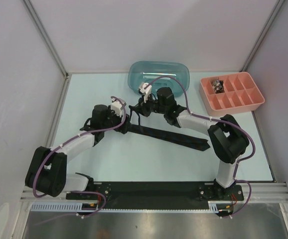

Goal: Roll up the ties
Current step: Flatten out the tie at the center of the board.

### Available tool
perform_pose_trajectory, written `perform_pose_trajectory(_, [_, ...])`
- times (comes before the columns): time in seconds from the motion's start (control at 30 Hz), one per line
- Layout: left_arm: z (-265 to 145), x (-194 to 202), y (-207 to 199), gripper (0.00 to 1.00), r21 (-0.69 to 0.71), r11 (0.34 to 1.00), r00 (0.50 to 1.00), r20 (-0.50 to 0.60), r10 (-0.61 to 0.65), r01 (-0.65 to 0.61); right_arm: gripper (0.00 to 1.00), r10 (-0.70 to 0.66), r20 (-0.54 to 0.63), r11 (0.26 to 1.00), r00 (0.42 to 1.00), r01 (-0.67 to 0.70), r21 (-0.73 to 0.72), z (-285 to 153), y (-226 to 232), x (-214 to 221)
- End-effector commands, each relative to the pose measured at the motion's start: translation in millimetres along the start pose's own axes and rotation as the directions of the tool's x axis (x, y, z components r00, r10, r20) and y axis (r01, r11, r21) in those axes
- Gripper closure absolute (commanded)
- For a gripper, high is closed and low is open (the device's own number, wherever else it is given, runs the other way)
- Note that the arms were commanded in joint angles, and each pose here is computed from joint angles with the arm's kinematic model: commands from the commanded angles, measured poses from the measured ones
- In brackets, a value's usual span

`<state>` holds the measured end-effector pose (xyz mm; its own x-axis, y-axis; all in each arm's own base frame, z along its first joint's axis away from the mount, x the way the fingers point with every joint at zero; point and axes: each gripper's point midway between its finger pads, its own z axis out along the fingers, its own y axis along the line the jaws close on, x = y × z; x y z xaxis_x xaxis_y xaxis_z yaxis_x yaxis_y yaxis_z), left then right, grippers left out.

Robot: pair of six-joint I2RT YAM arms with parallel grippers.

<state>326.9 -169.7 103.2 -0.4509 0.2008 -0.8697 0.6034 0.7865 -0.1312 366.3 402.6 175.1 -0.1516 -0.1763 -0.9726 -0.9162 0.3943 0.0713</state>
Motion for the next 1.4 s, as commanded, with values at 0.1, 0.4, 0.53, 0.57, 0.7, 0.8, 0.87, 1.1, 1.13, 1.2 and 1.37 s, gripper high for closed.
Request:
perform_pose_trajectory(0.1, [12.6,-36.2,25.3,0.39,-0.139,0.989,0.997,0.058,0.052,-0.044,0.85,-0.030,0.116,0.999,0.993,0.029,0.014,-18.1,0.9,-49.6])
perform_pose_trajectory(0.4, [-22.9,-77.2,78.2,0.92,-0.315,0.883,0.935,-0.044,0.351,-0.347,0.34,-0.005,-0.041,0.999,0.999,0.007,0.046,-53.4,-19.6,-23.8])
perform_pose_trajectory(0.53, [-45.5,-87.8,100.2,1.00,-0.328,0.776,0.841,-0.146,0.521,-0.538,0.30,0.040,-0.227,0.997,0.973,-0.022,0.080,-95.1,-37.4,5.0])
perform_pose_trajectory(0.57, [-49.3,-85.3,102.7,1.00,-0.313,0.754,0.815,-0.173,0.553,-0.578,0.30,0.051,-0.250,0.994,0.967,-0.026,0.102,-108.7,-49.3,4.2])
perform_pose_trajectory(0.7, [-60.5,-60.6,111.2,1.00,-0.209,0.603,0.638,-0.276,0.719,-0.770,0.36,0.143,-0.486,0.985,0.862,-0.077,0.153,-170.1,-61.1,58.5])
perform_pose_trajectory(0.8, [-61.4,-28.3,119.8,0.96,-0.119,0.532,0.537,-0.353,0.766,-0.838,0.41,0.213,-0.566,0.970,0.796,-0.105,0.218,-212.4,-74.0,83.8])
perform_pose_trajectory(0.87, [-63.6,-17.1,130.9,0.96,-0.099,0.503,0.499,-0.385,0.777,-0.859,0.41,0.256,-0.610,0.962,0.750,-0.137,0.236,-232.0,-71.8,97.5])
perform_pose_trajectory(1.1, [-64.5,17.8,176.3,0.90,-0.087,0.502,0.476,-0.489,0.731,-0.861,0.43,0.416,-0.662,0.909,0.624,-0.251,0.334,-283.2,-74.4,139.3])
perform_pose_trajectory(1.13, [-62.7,27.9,182.2,0.89,-0.071,0.515,0.473,-0.517,0.713,-0.854,0.43,0.427,-0.670,0.904,0.607,-0.261,0.339,-291.6,-73.1,146.9])
perform_pose_trajectory(1.2, [-64.4,33.3,192.7,0.87,-0.078,0.531,0.481,-0.548,0.684,-0.844,0.44,0.431,-0.683,0.902,0.590,-0.256,0.348,-300.9,-73.2,155.5])
perform_pose_trajectory(1.37, [-70.6,43.1,226.5,0.87,-0.160,0.591,0.556,-0.591,0.584,-0.791,0.44,0.462,-0.706,0.887,0.537,-0.276,0.371,-326.7,-68.1,173.6])
